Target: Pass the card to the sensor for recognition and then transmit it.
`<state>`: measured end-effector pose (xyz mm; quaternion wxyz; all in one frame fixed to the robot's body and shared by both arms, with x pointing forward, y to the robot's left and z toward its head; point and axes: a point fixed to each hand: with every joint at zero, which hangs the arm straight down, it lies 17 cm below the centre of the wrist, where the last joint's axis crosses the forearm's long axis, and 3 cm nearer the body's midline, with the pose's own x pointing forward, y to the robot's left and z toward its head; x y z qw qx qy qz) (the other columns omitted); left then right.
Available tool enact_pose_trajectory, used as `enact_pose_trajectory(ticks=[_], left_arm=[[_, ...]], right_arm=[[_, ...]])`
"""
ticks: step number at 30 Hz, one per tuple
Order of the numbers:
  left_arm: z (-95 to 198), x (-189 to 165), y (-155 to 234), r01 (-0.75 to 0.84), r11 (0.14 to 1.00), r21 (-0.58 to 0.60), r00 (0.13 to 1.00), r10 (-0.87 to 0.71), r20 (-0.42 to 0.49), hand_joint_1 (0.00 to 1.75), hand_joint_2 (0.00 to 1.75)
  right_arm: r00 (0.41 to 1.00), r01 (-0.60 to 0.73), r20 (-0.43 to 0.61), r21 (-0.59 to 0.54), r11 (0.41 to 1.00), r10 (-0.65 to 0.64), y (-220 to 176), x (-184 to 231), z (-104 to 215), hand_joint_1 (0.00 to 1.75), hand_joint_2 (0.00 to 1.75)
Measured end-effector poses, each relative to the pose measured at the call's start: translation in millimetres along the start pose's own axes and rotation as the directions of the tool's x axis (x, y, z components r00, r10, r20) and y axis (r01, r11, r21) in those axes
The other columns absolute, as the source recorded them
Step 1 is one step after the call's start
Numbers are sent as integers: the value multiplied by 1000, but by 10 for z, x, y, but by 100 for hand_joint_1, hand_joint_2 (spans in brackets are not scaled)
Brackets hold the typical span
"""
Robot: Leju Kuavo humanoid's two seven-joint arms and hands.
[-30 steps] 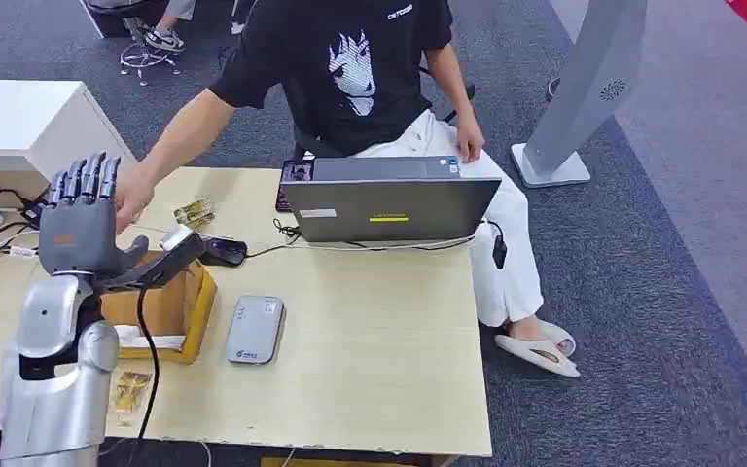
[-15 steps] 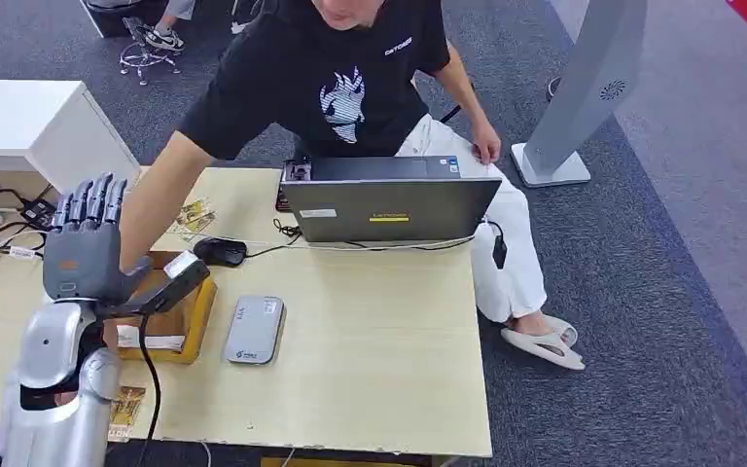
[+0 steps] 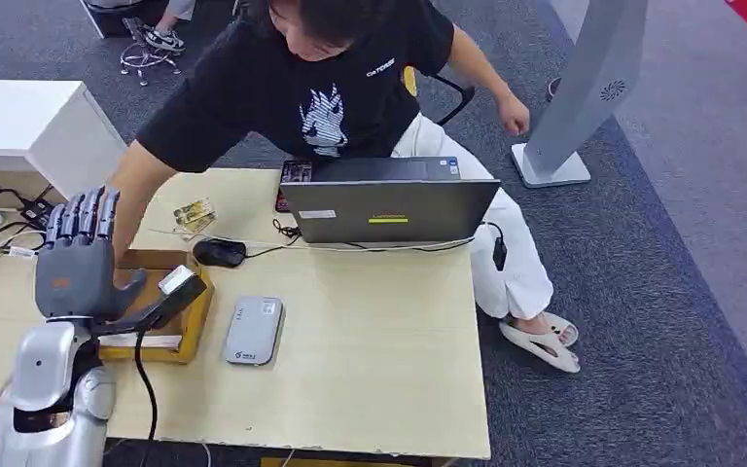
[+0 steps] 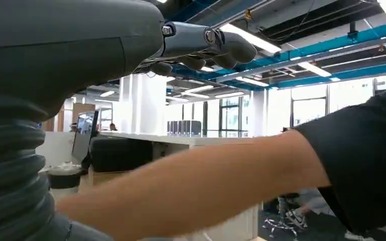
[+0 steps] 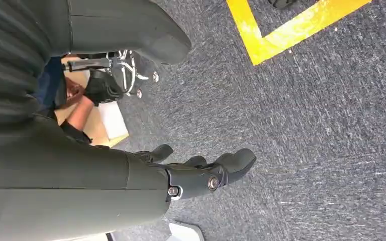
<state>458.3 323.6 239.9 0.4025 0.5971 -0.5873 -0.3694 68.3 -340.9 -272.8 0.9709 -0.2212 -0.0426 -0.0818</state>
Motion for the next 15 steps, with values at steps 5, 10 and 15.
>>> enact_pose_trajectory(ticks=[5,10,15], left_arm=[[8,-6,9,0,1000,3,1000,0,-1,0,175],[82,15,42,-4,1000,13,1000,4,10,0,175],[202,67,168,-29,998,53,999,28,26,0,175]], right_arm=[[1000,1,0,0,1000,-1,0,1,0,0,175],[1000,5,-3,-1,1000,-5,-3,-6,-1,0,175],[1000,15,-9,-4,1000,-15,-11,-20,-3,0,175]])
